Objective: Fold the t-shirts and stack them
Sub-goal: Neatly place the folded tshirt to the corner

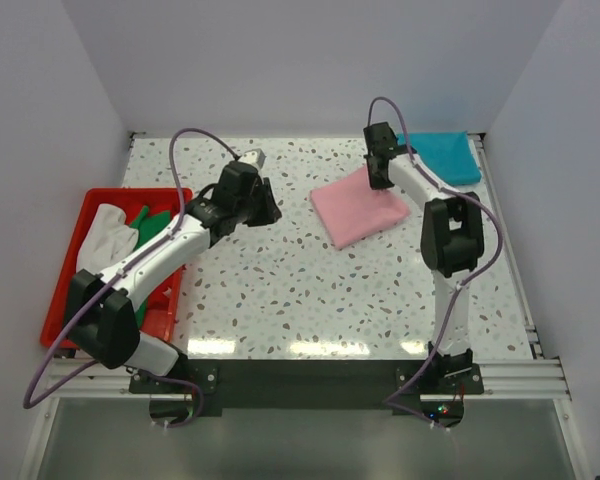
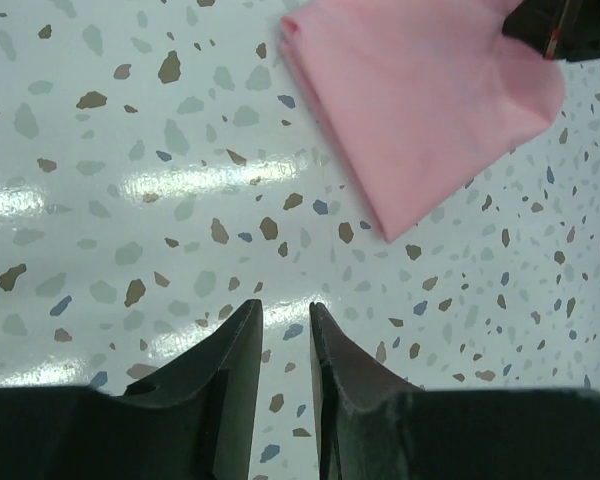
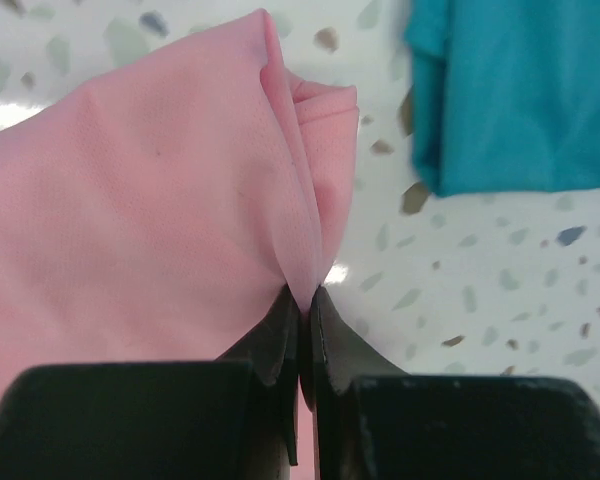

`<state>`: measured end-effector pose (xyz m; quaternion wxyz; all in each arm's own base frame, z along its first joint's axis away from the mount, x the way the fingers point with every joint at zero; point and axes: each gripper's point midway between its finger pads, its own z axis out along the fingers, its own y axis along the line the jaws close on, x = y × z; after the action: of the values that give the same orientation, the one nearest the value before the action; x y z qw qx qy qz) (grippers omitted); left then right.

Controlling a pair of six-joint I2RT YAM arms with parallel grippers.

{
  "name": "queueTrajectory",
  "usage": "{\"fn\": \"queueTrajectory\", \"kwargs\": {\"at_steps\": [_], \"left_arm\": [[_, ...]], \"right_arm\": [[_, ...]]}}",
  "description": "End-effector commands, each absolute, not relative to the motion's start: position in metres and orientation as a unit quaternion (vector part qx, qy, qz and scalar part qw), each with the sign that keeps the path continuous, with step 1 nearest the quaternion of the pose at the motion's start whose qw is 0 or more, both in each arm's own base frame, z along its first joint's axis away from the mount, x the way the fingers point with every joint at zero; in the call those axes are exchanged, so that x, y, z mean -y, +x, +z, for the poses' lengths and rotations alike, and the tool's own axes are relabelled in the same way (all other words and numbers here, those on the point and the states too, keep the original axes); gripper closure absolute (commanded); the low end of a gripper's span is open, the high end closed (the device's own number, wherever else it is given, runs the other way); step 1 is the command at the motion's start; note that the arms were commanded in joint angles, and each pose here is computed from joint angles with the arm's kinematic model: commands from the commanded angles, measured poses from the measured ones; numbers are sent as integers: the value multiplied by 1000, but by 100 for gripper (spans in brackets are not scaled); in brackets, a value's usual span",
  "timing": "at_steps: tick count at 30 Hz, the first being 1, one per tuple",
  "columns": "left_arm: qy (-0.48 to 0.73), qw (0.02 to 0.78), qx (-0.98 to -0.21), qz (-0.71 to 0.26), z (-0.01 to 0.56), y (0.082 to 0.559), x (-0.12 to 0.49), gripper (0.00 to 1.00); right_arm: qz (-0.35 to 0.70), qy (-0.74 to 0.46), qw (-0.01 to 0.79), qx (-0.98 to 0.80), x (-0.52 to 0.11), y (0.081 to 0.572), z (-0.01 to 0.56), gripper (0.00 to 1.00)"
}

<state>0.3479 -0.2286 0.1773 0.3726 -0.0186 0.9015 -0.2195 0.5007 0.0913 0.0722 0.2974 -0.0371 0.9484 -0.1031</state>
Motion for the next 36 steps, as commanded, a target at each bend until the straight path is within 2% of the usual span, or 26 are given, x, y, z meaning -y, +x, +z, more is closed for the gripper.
{"fn": "queueTrajectory", "kwargs": {"at_steps": [1, 2, 8, 14, 23, 36], "left_arm": [[2, 372, -901, -223, 181, 347, 222, 70], [2, 373, -901, -222, 182, 349, 221, 70], [6, 370, -905, -211, 181, 359, 215, 70], [4, 361, -909, -207, 171, 366, 212, 70], [6, 350, -913, -209, 161, 371, 213, 70], [8, 345, -914, -212, 156, 372, 213, 71]], "right_arm": [[-187, -68, 315, -928, -54, 539, 93, 100], [-203, -62, 340, -916, -51, 556, 115, 100], [-264, -70, 367, -889, -29, 604, 129, 100], [-294, -63, 407, -862, -19, 627, 153, 100], [-328, -51, 451, -829, -6, 636, 208, 100], [-352, -32, 481, -802, 13, 633, 256, 100]]}}
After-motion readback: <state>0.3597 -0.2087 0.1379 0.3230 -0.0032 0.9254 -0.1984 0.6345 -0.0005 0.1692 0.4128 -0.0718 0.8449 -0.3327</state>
